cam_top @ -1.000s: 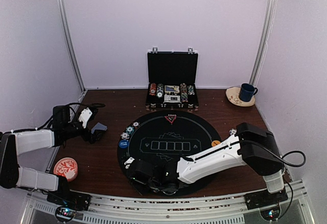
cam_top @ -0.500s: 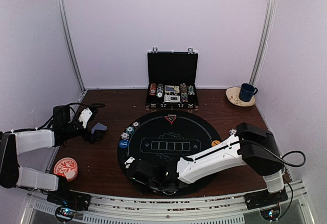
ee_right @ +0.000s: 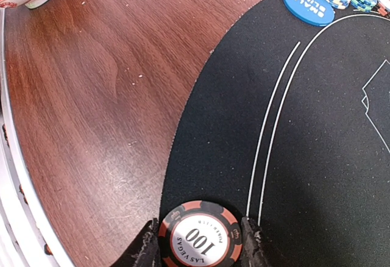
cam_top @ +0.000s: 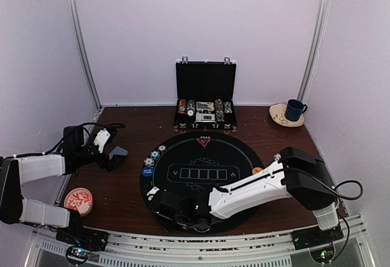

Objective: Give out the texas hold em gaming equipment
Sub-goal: Pick up the pile of poker chips from the dealer area, then pick up the poker chip from the center of the board.

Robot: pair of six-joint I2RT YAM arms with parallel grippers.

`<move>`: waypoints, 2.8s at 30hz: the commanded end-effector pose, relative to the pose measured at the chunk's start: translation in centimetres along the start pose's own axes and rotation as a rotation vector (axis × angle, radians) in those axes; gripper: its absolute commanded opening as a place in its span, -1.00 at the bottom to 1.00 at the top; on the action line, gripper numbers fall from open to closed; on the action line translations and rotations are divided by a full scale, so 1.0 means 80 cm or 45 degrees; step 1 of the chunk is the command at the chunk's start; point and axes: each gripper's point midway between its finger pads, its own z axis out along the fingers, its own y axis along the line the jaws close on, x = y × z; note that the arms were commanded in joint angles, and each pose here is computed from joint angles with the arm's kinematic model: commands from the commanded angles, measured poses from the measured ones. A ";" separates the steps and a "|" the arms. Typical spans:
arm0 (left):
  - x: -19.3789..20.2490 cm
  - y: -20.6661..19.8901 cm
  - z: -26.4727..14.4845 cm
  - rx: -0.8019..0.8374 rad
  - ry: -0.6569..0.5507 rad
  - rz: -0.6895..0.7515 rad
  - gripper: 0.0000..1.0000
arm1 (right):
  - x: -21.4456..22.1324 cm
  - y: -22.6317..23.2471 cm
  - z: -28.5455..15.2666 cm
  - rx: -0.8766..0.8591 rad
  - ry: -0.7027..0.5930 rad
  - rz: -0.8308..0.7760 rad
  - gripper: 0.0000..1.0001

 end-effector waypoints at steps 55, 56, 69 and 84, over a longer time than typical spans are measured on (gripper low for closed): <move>-0.012 0.007 0.002 -0.019 -0.041 0.041 0.96 | 0.200 -0.408 -0.331 1.026 -0.371 1.261 0.95; -0.012 0.008 0.003 -0.020 -0.037 0.039 0.96 | 0.206 -0.412 -0.335 1.028 -0.380 1.281 0.93; -0.010 0.007 0.004 -0.016 -0.032 0.035 0.96 | 0.248 -0.457 -0.327 1.149 -0.198 1.382 0.87; -0.008 0.007 0.006 -0.010 -0.026 0.034 0.96 | 0.246 -0.486 -0.293 1.130 0.005 1.276 0.81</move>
